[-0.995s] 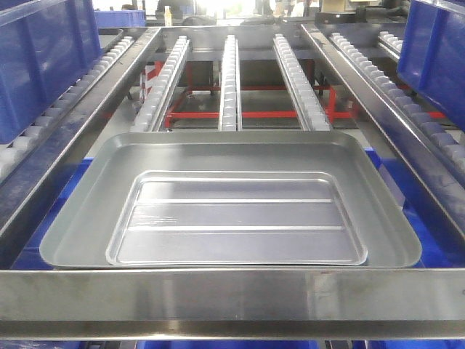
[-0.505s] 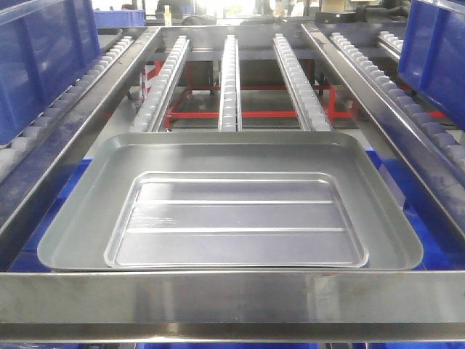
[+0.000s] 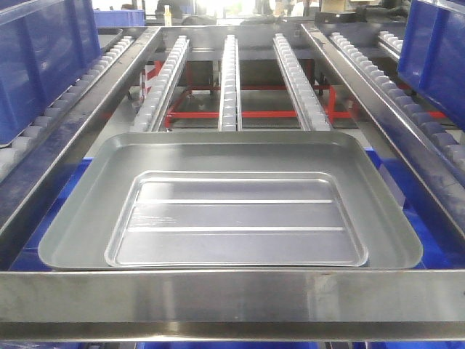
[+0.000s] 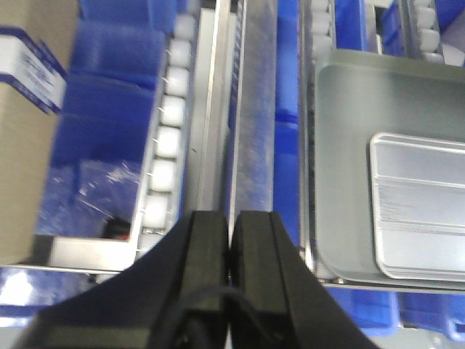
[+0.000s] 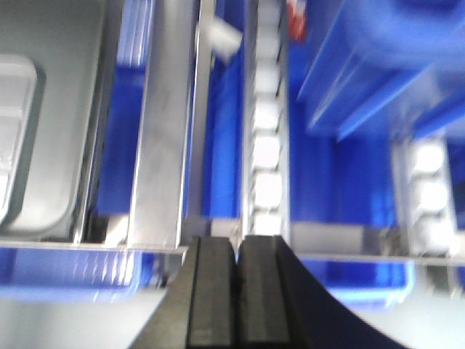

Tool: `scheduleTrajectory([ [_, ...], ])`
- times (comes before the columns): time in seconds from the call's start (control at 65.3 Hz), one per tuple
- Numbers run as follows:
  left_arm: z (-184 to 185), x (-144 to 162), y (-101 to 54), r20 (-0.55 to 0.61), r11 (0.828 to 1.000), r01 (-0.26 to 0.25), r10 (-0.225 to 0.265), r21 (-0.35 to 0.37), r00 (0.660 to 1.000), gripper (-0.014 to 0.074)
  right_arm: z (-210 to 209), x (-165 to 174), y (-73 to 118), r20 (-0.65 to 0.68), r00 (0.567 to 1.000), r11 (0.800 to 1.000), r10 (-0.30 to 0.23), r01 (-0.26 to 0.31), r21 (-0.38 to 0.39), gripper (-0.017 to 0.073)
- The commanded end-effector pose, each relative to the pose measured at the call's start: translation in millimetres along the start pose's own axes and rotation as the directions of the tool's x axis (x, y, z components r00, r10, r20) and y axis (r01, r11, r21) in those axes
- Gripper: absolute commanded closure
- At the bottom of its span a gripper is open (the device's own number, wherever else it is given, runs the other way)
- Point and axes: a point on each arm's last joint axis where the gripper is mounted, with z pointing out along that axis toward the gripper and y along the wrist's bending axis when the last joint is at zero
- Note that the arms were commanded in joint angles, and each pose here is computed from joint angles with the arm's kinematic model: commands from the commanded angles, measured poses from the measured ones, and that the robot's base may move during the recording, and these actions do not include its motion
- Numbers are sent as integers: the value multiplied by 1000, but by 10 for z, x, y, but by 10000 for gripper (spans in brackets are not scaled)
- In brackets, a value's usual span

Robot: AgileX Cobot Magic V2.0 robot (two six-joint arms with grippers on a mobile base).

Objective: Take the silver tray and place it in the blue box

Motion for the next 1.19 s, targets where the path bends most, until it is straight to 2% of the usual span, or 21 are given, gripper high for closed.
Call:
scheduleTrajectory([
  [0.0,37,-200,-29,101,998,46,-49,33,994,601,-22,-148,35,60,997,998,43,-40,-40,503],
  [0.107,219,-218,-62,33,987,136,-139,87,990,601,0,-145,77,36,994,992,99,-96,-87,503],
  [0.153,286,-198,-86,-17,983,154,-153,103,988,601,26,-131,99,-1,992,987,124,-123,-107,503],
  [0.23,380,-171,-178,-75,980,137,-127,144,989,598,115,-110,139,-96,982,976,163,-175,-133,503],
  [0.291,417,-168,-327,-73,974,89,-76,207,995,598,199,-120,147,-198,957,965,211,-236,-113,502],
  [0.337,441,-157,-461,-68,964,52,-35,259,997,599,262,-163,150,-248,941,961,231,-261,-95,501],
  [0.352,459,-154,-492,-73,962,58,-40,268,997,599,270,-191,149,-247,940,961,234,-263,-90,501],
  [0.414,532,-101,-607,-123,960,77,-44,271,991,599,324,-287,159,-238,944,965,226,-250,-74,501],
  [0.521,741,-2,-727,-202,980,80,-43,182,979,599,391,-434,225,-204,954,972,218,-231,-39,501],
  [0.582,858,38,-811,-221,987,81,-48,140,974,599,455,-475,312,-204,961,980,186,-197,-35,501],
  [0.597,883,53,-838,-223,989,61,-29,136,974,599,482,-476,354,-211,962,982,171,-184,-42,501],
  [0.613,921,61,-866,-233,990,63,-32,128,972,599,501,-481,382,-210,964,984,161,-175,-46,501],
  [0.689,1066,99,-1028,-273,991,15,22,132,962,599,621,-472,576,-247,964,988,98,-124,-92,501],
  [0.781,1222,92,-1220,-310,989,-11,57,147,949,599,781,-465,817,-302,952,987,43,-88,-138,501],
  [0.934,1455,34,-1419,-371,991,5,45,132,928,599,1020,-558,1112,-320,947,978,17,-83,-191,501],
  [1.179,1685,-36,-1566,-392,993,-1,48,119,919,599,1284,-762,1312,-341,940,974,30,-104,-202,503],
])
